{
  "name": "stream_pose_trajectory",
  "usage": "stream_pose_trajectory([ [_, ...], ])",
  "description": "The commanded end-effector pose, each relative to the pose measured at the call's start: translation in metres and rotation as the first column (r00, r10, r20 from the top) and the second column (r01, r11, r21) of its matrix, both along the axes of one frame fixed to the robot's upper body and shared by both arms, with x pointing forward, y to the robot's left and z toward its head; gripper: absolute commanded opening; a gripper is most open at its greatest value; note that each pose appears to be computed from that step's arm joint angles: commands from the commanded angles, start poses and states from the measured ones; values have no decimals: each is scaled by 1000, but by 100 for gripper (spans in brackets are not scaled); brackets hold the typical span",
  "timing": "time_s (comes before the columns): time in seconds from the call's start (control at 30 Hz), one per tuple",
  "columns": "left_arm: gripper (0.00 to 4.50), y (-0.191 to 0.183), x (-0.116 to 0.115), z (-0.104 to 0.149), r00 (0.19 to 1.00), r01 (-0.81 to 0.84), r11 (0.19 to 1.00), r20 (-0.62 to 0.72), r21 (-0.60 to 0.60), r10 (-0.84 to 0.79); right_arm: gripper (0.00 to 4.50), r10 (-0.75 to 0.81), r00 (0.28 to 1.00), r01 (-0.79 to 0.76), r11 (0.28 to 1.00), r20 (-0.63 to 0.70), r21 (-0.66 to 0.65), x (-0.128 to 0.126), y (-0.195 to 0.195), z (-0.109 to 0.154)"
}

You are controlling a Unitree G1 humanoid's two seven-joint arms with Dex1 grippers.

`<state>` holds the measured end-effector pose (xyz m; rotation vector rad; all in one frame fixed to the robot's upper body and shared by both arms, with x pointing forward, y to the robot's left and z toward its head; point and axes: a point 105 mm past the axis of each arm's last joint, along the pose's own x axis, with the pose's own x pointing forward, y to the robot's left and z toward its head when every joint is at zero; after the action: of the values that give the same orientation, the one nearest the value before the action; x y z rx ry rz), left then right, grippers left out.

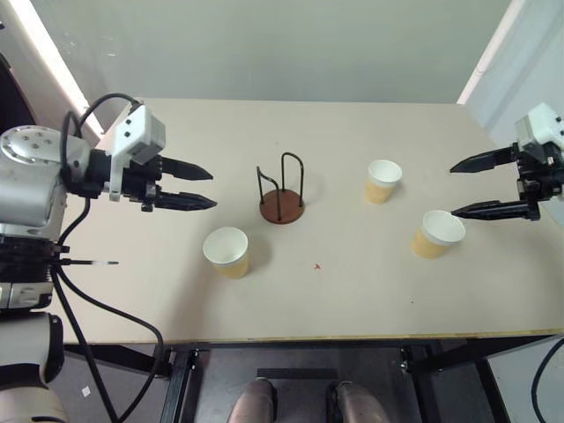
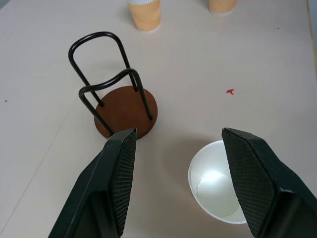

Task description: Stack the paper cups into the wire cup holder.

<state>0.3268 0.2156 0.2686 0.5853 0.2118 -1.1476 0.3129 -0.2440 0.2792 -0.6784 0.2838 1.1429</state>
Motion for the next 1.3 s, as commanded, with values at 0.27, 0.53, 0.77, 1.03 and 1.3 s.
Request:
stream_pose_trajectory([
  [0.27, 293, 1, 17, 0, 996, -67, 996, 57, -50, 70, 449, 8, 998, -10, 1000, 60, 27, -2, 3, 17],
  [0.53, 293, -17, 62, -32, 971, -210, 974, 96, -81, 218, 449, 6, 996, -13, 997, 93, 76, -7, 16, 16],
  [0.77, 293, -44, 89, -48, 951, -285, 947, 83, -149, 299, 449, -19, 974, -23, 983, 224, 182, 3, 51, 26],
  [1.03, 293, -51, 119, -66, 883, -456, 874, 31, -170, 467, 449, -24, 969, -44, 963, 247, 266, 6, 88, 15],
  [1.3, 293, -69, 128, -62, 887, -451, 848, -39, -276, 459, 449, -39, 971, -29, 960, 238, 277, 2, 91, 13],
])
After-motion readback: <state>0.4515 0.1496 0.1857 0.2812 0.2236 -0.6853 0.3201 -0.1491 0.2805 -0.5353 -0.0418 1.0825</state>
